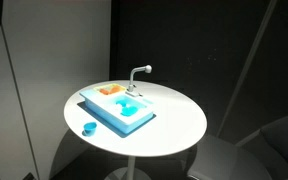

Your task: Remove the bottle from the sink and put it on the dish rack

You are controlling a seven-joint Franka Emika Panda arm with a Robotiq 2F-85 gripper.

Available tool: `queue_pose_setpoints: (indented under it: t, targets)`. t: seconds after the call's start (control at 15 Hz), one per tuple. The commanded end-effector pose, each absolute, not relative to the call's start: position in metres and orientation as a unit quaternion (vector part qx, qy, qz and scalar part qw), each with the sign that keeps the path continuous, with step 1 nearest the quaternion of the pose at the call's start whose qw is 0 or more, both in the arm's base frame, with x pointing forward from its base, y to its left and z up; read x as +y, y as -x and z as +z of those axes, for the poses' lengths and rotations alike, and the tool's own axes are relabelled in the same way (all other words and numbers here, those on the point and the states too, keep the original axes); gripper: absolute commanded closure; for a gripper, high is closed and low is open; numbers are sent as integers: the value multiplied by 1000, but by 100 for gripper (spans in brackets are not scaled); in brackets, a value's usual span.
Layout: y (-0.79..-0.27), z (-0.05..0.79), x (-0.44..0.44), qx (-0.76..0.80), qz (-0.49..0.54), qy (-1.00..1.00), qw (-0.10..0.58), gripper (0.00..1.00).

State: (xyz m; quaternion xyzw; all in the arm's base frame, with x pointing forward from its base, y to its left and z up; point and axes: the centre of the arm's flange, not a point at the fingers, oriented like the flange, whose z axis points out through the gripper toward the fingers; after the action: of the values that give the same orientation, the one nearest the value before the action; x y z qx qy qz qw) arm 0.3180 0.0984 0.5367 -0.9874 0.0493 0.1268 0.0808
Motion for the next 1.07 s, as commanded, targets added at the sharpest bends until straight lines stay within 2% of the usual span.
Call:
queue_pose_setpoints:
  t: [0.0, 0.67, 1.0]
  targets:
    - [-318, 537, 98, 49, 127, 987, 81, 0]
    - [-319, 536, 97, 49, 127, 988, 78, 0]
    - [-337, 528, 83, 54, 124, 988, 76, 0]
